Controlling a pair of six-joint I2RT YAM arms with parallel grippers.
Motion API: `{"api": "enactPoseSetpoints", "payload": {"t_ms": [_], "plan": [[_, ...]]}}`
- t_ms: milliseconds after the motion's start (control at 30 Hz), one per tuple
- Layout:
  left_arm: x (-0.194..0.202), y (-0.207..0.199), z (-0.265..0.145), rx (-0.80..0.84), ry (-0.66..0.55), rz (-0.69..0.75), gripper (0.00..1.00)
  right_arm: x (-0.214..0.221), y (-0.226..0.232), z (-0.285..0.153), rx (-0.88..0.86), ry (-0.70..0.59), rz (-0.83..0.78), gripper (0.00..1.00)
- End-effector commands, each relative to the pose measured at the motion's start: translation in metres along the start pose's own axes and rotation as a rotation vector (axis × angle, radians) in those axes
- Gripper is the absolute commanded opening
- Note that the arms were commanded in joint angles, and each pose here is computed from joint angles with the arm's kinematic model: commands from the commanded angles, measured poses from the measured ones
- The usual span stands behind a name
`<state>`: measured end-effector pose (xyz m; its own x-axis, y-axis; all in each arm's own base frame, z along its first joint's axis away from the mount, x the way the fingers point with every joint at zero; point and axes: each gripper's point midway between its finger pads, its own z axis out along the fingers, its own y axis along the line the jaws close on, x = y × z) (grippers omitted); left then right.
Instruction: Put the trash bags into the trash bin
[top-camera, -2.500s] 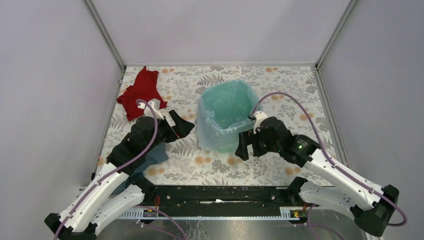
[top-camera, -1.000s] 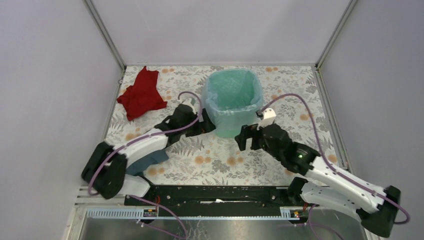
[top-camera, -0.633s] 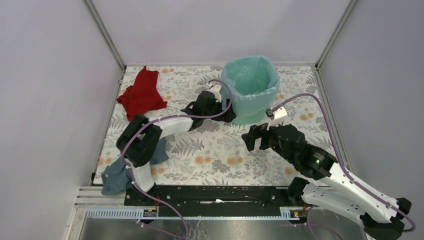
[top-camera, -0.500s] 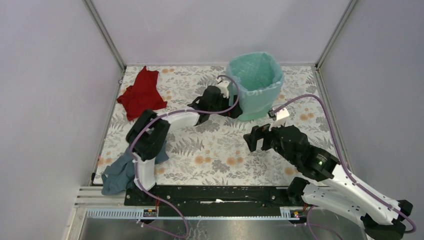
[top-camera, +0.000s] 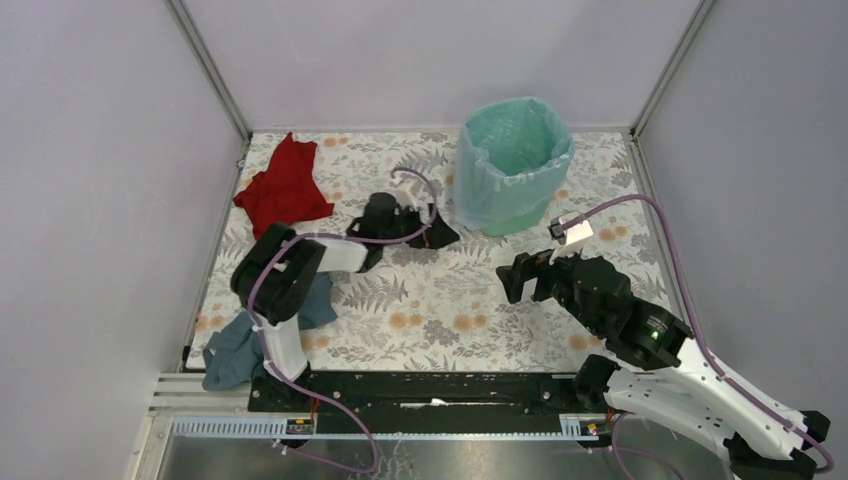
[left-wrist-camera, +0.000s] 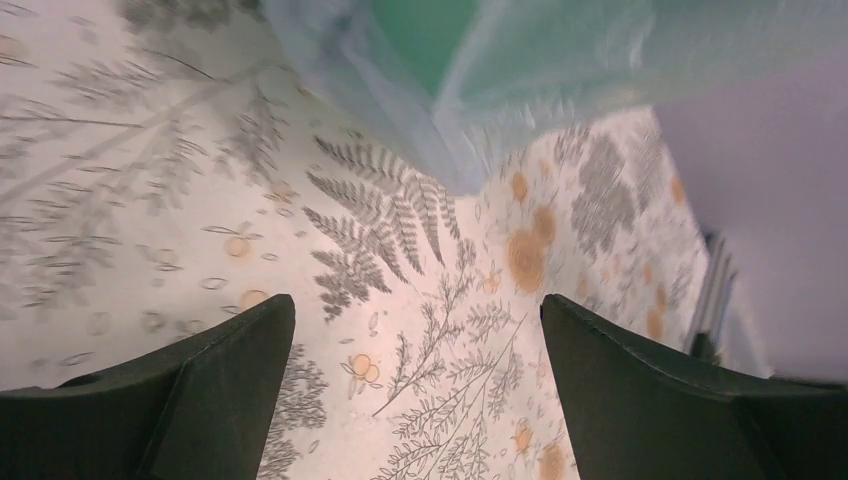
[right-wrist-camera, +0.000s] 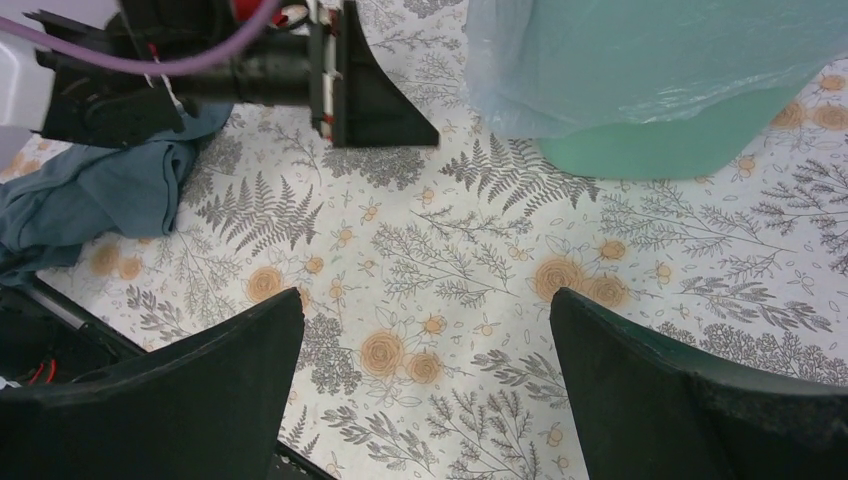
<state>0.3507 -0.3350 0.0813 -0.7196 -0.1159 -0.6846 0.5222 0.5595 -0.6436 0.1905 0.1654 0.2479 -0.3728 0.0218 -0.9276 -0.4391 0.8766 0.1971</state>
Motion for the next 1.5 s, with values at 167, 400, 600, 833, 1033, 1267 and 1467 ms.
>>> {"api": "enactPoseSetpoints", "payload": {"t_ms": [167, 400, 600, 833, 1033, 1267, 1467], "plan": [[-0.094, -0.014, 0.007, 0.183, -0.232, -0.273, 0.97, -0.023, -0.001, -0.011, 0.000, -0.068, 0.007, 1.00], [-0.119, -0.031, 0.058, 0.413, -0.255, -0.343, 0.96, -0.035, -0.005, -0.023, 0.007, -0.104, 0.011, 1.00], [-0.112, -0.045, 0.124, 0.443, -0.213, -0.325, 0.96, -0.038, -0.008, -0.028, 0.009, -0.129, 0.024, 1.00], [-0.104, -0.071, 0.212, 0.414, -0.223, -0.370, 0.99, -0.035, -0.012, -0.030, 0.021, -0.134, 0.031, 1.00], [-0.099, -0.088, 0.233, 0.415, -0.217, -0.399, 0.99, -0.040, -0.025, -0.030, 0.103, -0.138, 0.034, 1.00], [-0.086, -0.049, 0.134, 0.170, -0.115, -0.354, 0.99, -0.037, -0.041, -0.007, 0.275, -0.087, 0.029, 1.00], [-0.101, -0.070, 0.008, 0.121, -0.146, -0.299, 0.99, -0.031, -0.055, 0.044, 0.490, -0.022, -0.010, 1.00]]}}
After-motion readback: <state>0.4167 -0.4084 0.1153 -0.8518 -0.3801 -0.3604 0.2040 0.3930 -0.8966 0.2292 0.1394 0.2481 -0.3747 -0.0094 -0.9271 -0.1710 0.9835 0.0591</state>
